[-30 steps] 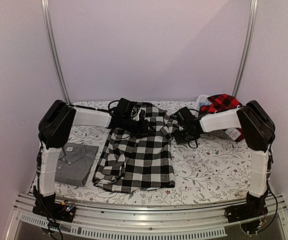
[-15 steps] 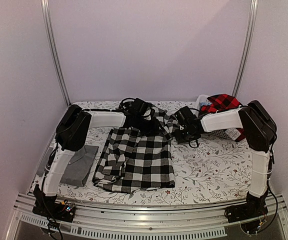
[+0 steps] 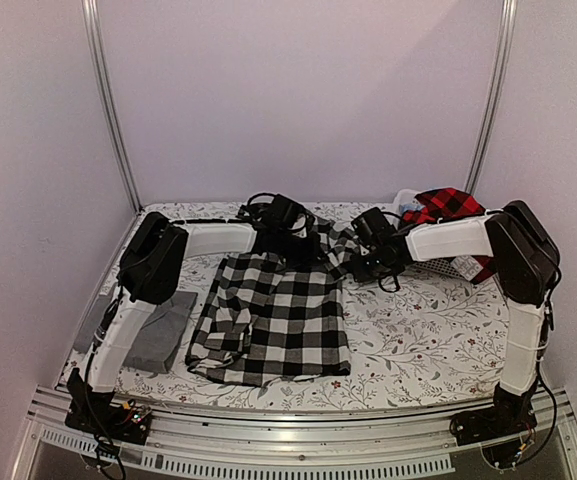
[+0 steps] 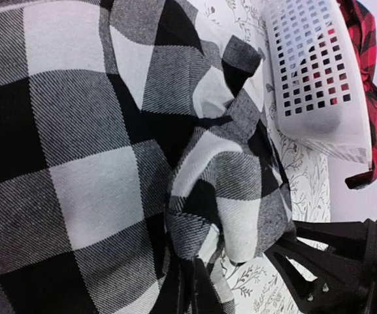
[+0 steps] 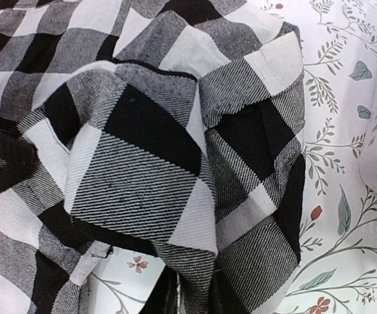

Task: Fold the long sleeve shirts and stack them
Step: Pass from the right arm to the left, then move the right arm to the center of the board with the 1/3-folded shirt.

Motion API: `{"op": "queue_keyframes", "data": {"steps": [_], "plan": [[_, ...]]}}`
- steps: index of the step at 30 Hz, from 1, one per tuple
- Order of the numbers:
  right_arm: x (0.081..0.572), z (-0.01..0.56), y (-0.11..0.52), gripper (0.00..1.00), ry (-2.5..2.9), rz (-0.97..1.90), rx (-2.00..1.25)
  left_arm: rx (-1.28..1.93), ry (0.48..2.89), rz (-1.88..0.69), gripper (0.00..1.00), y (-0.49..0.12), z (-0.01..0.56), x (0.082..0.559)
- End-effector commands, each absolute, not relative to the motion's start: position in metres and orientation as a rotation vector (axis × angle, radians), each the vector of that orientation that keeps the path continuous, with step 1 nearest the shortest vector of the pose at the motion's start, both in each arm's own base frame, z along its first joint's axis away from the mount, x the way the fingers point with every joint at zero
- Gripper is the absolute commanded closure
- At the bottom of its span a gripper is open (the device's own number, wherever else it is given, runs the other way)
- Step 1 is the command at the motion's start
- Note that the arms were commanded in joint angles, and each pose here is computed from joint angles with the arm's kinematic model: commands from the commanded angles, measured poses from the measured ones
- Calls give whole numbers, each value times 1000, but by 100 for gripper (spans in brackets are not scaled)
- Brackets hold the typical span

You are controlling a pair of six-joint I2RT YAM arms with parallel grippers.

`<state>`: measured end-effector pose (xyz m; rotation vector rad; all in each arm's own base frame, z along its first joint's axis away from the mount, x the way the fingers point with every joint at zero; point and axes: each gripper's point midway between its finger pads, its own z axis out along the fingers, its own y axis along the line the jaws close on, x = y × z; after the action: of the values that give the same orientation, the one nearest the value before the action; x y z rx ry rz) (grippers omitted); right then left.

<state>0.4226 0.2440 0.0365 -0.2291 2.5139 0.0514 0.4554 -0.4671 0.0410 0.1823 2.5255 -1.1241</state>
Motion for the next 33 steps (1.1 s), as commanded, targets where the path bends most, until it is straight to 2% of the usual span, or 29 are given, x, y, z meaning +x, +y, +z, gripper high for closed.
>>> {"op": "queue_keyframes", "data": {"steps": [1, 8, 10, 17, 23, 28, 33], "plan": [[424, 71, 246, 77, 2454, 111, -222, 259, 2417, -1150, 100, -467, 91, 460], [416, 115, 250, 54, 2390, 218, -229, 278, 2301, -1122, 100, -423, 165, 485], [416, 118, 249, 51, 2388, 226, -218, 291, 2276, -1123, 100, -410, 182, 490], [437, 111, 240, 54, 2413, 256, -133, 249, 2306, -1032, 100, -357, 200, 492], [432, 94, 261, 53, 2457, 340, -187, 157, 2319, -950, 100, -303, 199, 486], [423, 80, 282, 48, 2485, 403, -216, 97, 2339, -927, 100, -270, 185, 479], [441, 70, 291, 47, 2479, 402, -195, 44, 2420, -873, 100, -249, 145, 473]]}}
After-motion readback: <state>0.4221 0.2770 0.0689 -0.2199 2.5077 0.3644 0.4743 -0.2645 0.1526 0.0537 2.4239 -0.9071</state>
